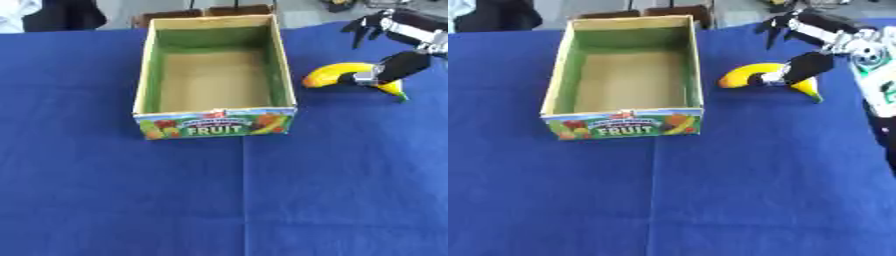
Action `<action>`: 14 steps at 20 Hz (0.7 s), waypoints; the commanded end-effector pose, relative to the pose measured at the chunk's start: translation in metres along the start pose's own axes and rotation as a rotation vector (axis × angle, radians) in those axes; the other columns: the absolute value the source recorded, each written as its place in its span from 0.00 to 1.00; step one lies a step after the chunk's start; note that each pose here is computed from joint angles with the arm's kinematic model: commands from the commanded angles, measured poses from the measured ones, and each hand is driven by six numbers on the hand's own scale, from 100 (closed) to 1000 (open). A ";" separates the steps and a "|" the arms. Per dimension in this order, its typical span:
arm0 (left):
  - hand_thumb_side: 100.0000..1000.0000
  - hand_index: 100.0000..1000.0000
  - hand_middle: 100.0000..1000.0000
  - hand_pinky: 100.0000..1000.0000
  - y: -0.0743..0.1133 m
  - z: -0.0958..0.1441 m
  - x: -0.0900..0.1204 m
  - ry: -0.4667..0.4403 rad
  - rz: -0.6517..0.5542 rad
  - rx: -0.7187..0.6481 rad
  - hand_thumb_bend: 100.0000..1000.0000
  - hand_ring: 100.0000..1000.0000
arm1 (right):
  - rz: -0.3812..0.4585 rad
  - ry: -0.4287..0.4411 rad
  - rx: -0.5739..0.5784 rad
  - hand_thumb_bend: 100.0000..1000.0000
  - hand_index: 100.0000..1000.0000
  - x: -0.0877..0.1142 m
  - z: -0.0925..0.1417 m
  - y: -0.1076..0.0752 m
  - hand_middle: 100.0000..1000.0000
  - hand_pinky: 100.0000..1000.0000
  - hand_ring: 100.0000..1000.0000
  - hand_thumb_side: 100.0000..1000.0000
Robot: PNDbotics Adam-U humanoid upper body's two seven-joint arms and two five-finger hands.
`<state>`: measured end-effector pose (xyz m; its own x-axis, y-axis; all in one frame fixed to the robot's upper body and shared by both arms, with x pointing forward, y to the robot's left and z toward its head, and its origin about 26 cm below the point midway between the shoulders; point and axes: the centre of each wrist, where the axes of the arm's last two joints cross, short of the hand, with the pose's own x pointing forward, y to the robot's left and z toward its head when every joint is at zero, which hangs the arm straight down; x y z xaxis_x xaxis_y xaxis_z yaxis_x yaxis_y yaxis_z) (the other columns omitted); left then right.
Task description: Pick up objects on the table and place them in the box.
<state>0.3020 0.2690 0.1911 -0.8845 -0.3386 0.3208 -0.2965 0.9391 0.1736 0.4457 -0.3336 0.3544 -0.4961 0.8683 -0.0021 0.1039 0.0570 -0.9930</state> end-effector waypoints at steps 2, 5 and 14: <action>0.91 0.91 0.78 0.71 0.003 -0.004 0.004 -0.022 -0.007 -0.010 0.00 0.77 | 0.033 0.031 -0.005 0.38 0.90 -0.005 0.008 -0.017 0.55 0.75 0.88 0.35; 0.91 0.91 0.78 0.71 0.003 -0.004 0.004 -0.020 -0.006 -0.010 0.00 0.77 | 0.023 0.043 -0.023 0.31 0.89 -0.005 0.008 -0.019 0.54 0.74 0.88 0.37; 0.91 0.91 0.78 0.71 0.002 -0.004 0.005 -0.016 -0.003 -0.010 0.00 0.77 | 0.042 0.082 -0.070 0.18 0.89 -0.006 0.007 -0.017 0.72 0.74 0.93 0.38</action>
<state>0.3020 0.2676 0.1908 -0.8841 -0.3355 0.3252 -0.2909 0.9399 0.1788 0.4474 -0.3359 0.3539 -0.4421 0.8970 0.0035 0.1346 0.0702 -0.9884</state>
